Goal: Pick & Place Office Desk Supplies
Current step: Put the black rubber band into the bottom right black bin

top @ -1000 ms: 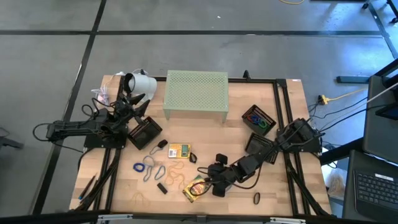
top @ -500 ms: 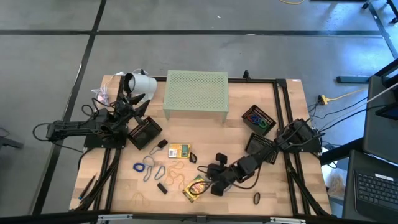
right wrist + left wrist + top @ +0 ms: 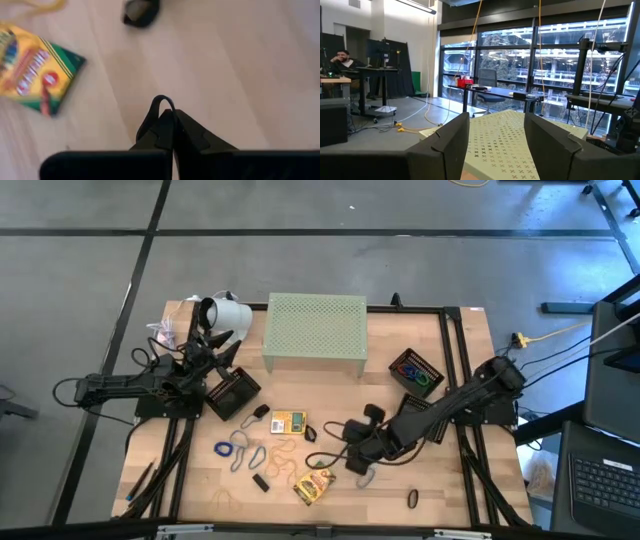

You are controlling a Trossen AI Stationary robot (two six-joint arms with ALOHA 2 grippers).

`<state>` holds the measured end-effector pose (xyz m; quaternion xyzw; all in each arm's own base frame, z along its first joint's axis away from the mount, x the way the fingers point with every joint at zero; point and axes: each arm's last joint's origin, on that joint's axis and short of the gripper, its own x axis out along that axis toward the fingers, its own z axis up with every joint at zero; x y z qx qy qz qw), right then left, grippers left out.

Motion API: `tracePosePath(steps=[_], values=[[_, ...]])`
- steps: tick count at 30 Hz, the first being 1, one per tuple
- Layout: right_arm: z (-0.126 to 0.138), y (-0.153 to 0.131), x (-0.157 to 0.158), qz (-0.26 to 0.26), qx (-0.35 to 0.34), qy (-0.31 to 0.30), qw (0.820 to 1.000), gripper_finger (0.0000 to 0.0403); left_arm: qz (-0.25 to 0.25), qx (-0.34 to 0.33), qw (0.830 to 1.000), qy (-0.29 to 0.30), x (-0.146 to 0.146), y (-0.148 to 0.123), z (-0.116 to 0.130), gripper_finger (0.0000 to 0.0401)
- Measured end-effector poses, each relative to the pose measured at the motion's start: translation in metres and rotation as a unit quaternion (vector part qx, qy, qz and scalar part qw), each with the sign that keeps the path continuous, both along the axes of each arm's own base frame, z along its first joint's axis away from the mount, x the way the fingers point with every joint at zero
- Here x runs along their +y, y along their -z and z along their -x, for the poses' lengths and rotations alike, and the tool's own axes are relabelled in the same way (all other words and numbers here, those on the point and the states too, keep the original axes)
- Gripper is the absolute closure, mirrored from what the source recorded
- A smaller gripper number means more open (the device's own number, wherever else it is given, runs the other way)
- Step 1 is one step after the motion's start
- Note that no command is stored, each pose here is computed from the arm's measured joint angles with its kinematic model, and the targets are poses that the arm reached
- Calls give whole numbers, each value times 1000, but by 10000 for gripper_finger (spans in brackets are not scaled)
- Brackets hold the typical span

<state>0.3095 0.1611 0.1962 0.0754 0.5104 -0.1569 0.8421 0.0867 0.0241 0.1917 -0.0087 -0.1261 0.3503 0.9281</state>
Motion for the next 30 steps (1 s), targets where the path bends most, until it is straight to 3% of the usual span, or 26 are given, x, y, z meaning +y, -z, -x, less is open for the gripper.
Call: tracePosePath(steps=[5, 13, 23, 30], values=[[29, -29, -16, 21, 51, 38, 998, 396, 0, 0, 1000, 0, 0, 0, 0, 216], [69, -51, -40, 65, 115, 177, 975, 396, 0, 0, 1000, 0, 0, 0, 0, 216], [93, -17, -51, 24, 211, 291, 933, 396, 0, 1, 1000, 0, 0, 0, 0, 216], [98, -9, -53, 22, 206, 344, 916, 380, 0, 1, 1000, 0, 0, 0, 0, 214]])
